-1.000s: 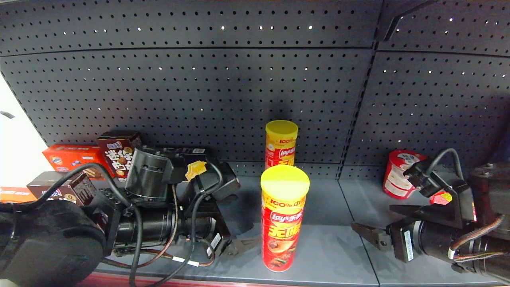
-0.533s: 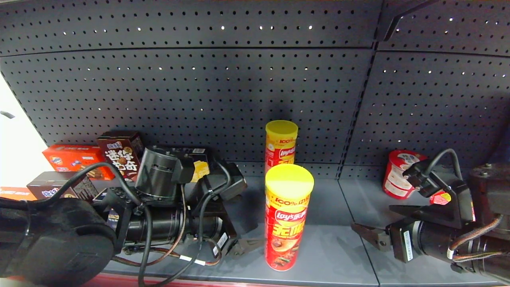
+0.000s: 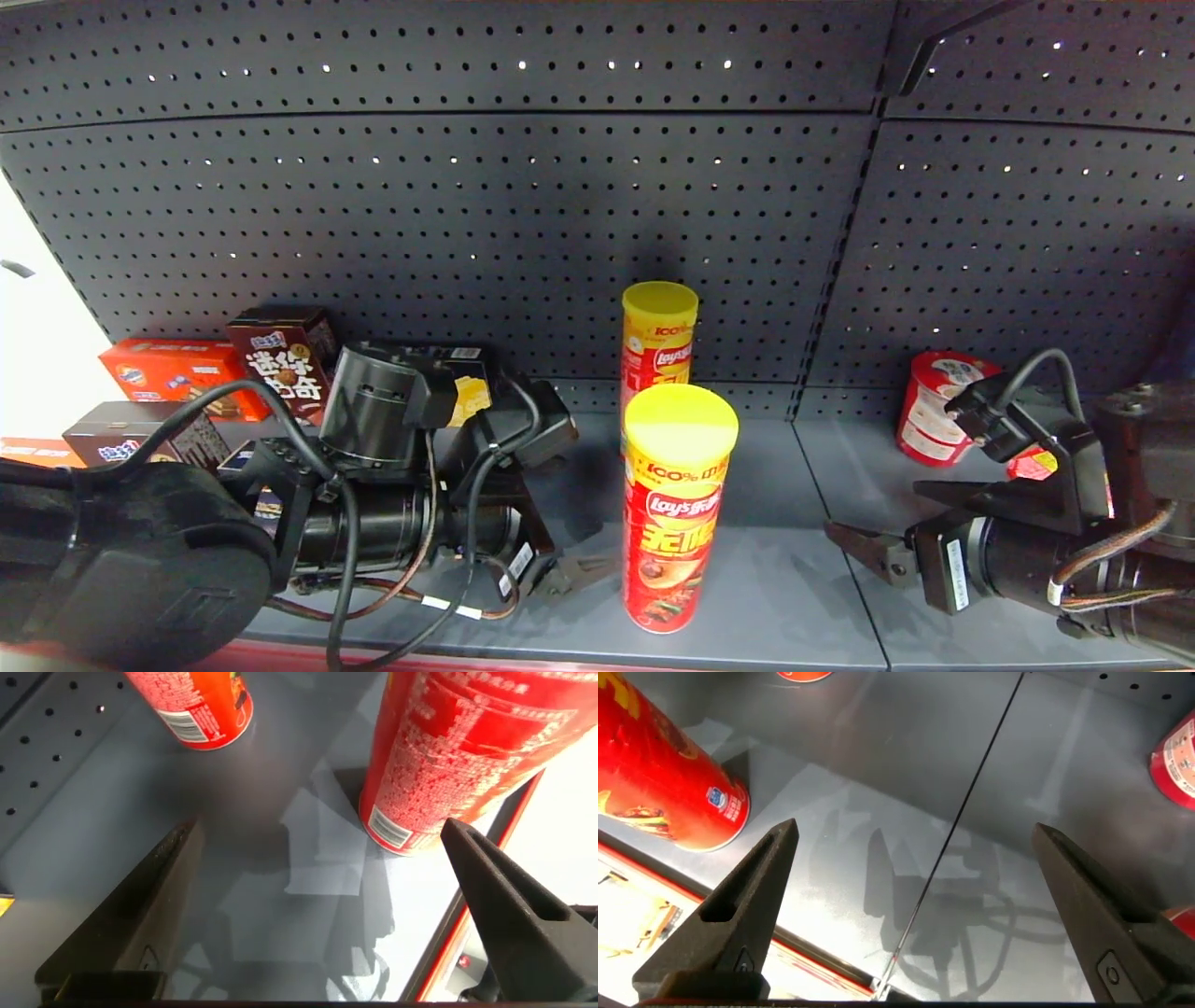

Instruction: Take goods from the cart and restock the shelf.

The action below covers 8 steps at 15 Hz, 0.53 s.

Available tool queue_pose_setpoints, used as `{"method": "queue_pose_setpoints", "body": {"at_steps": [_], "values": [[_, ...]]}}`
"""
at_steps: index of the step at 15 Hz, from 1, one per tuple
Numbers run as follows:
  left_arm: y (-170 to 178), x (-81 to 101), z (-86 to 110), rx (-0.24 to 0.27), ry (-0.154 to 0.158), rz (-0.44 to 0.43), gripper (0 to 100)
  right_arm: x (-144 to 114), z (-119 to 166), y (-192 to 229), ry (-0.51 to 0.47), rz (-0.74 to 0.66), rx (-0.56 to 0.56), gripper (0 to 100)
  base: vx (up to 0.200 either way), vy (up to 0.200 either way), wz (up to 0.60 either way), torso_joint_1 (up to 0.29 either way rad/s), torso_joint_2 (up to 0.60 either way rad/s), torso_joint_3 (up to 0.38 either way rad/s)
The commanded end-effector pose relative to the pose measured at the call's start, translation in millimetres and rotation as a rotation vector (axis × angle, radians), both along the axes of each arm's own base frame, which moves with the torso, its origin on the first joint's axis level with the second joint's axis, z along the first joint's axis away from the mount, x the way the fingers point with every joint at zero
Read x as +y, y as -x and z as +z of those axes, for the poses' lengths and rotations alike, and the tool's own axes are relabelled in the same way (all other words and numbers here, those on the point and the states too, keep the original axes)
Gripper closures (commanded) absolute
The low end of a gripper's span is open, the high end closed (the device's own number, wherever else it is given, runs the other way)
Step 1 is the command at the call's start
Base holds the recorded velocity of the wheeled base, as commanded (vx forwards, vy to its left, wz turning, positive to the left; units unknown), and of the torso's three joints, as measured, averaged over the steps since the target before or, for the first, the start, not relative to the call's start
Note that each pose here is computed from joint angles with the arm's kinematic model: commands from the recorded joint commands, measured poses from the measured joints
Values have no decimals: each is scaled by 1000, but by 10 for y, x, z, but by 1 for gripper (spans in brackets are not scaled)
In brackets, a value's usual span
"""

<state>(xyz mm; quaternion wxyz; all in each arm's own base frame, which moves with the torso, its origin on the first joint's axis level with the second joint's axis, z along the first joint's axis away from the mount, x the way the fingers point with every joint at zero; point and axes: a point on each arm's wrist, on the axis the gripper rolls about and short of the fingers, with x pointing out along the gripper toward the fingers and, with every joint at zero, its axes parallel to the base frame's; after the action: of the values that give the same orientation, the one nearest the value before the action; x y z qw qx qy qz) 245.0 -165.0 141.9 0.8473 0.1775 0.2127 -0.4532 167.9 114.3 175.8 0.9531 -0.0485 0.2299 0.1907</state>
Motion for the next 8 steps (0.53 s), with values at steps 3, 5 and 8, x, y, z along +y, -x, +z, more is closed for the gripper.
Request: {"method": "queue_pose_setpoints", "body": {"at_steps": [3,5,8], "values": [[134,174,387,-119,66,46,0,-23,108,14,-31,-7,-48,0,0,0,0,0,0,0],[212,384,623,-190,112,112,0,-133,273,126,-86,-19,-128,0,0,0,0,0,0,0],[436,725,865,-235,208,238,0,-413,356,416,-135,-66,-210,0,0,0,0,0,0,0]]}}
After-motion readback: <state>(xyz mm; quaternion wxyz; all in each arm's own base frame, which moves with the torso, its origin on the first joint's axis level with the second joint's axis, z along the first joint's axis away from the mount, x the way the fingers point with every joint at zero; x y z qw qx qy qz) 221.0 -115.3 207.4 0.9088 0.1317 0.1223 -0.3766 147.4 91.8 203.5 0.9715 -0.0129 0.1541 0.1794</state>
